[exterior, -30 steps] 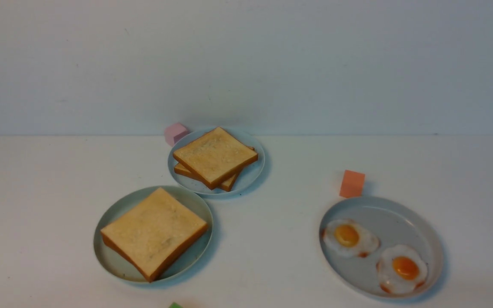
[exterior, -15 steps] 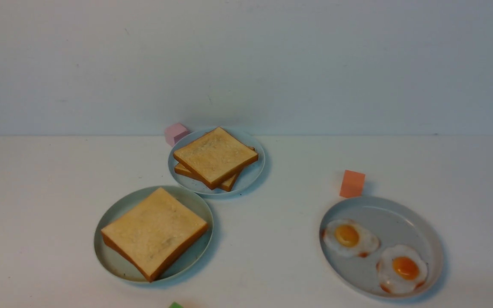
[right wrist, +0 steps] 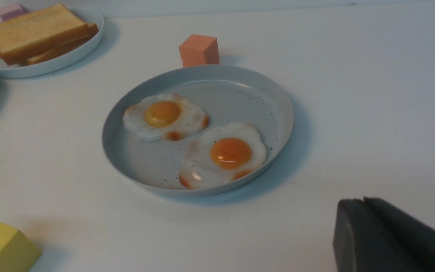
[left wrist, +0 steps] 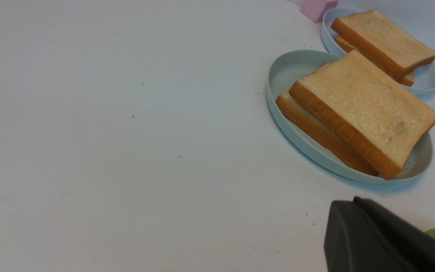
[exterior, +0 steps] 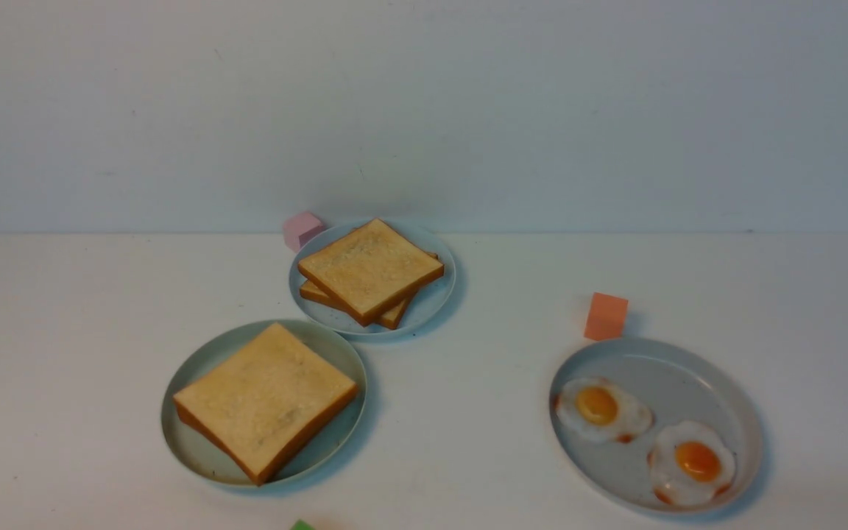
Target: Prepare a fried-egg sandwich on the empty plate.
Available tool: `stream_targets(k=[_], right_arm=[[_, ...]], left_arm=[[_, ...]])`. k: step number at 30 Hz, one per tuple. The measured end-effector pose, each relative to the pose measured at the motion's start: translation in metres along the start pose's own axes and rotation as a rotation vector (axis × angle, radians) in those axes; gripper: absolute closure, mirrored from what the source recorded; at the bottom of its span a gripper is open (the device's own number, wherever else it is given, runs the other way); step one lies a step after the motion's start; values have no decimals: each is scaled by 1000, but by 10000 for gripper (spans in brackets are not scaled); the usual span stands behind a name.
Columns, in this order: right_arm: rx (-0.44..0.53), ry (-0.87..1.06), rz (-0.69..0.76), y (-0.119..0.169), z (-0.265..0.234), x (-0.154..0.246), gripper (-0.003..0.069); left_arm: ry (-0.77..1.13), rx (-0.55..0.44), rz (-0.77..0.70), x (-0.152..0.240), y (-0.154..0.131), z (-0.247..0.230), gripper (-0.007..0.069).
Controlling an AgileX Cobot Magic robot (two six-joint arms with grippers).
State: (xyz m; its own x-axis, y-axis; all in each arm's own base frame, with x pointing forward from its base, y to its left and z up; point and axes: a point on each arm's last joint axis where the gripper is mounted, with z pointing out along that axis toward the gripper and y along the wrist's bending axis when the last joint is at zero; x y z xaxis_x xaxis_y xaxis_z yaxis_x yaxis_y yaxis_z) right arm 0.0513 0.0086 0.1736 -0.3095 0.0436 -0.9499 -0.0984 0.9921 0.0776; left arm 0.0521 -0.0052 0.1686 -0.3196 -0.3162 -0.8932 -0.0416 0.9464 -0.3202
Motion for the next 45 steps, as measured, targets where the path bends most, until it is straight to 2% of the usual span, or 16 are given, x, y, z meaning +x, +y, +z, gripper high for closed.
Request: stream_targets(k=[45], right_arm=[[-1,0,2,0,0,0,577]], left_arm=[[0,0,0,0,0,0,607]])
